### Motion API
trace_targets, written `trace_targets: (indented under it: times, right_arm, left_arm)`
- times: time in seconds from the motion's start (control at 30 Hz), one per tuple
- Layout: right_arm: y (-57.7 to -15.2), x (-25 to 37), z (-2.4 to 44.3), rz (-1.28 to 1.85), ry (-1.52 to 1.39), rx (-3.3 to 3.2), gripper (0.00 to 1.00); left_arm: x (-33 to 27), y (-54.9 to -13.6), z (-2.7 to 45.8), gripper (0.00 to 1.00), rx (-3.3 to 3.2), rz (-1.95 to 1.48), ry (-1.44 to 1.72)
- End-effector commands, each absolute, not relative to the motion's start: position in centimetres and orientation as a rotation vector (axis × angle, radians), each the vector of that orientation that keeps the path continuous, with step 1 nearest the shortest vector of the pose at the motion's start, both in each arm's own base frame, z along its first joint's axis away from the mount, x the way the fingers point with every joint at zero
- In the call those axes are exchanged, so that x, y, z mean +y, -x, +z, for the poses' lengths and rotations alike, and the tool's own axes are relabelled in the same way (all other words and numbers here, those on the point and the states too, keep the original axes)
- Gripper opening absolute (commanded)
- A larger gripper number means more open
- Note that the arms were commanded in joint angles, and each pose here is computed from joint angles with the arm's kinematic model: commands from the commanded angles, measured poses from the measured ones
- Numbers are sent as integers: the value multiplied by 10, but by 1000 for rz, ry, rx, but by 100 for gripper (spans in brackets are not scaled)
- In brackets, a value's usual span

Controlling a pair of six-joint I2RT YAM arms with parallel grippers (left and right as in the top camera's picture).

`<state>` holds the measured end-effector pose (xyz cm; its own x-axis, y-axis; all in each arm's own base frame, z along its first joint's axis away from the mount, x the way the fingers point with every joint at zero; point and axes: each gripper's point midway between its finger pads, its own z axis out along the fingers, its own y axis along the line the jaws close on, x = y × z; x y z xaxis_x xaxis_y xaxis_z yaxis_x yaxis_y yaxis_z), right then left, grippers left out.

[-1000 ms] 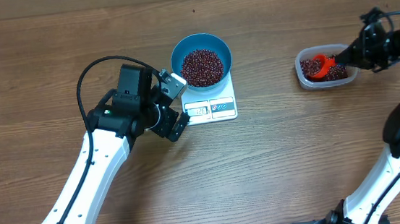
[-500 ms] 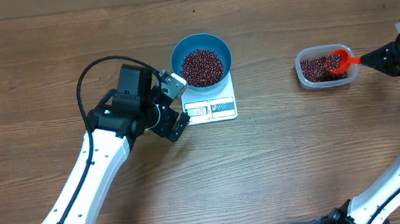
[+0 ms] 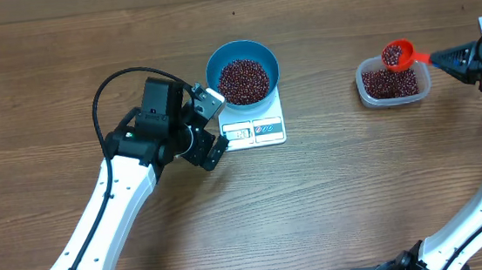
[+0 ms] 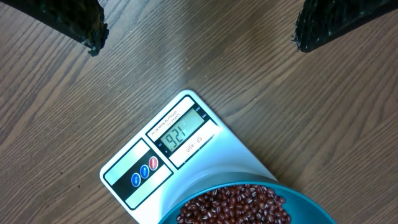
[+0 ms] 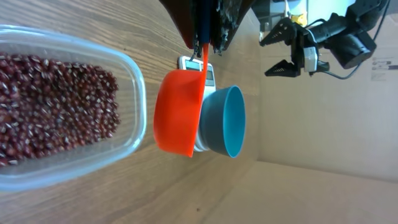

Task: Scoop item into bowl and weigh 150g on scale
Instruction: 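Lift the filled scoop and carry it over the teal bowl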

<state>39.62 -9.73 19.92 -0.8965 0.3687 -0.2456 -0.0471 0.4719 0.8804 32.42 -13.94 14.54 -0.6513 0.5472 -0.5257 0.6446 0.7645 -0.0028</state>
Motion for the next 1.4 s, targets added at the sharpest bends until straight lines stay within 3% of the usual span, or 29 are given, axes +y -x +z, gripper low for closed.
trace_targets:
  times: [0.0,0.83,1.07,1.2,1.37]
  right_arm:
    - [-404,-86,203,1456,-225,2266,4]
    - [-425,129,217,1777,228,2332,4]
    - [-442,183,204,1609,277,2490,4]
    - [-452,185,188,1319,223,2651,4]
    - [-466,185,200,1013,278,2673,4]
  left_arm:
    - [-138,-324,152,99,2439,-262,-874]
    - [-138,-324,152,100,2439,-262,-874]
    - [-138,-324,152,99,2439,-262,-874]
    - [-138,-324,152,100,2439,-262,-874]
    - [-138,-324,152,100,2439,-262,-874]
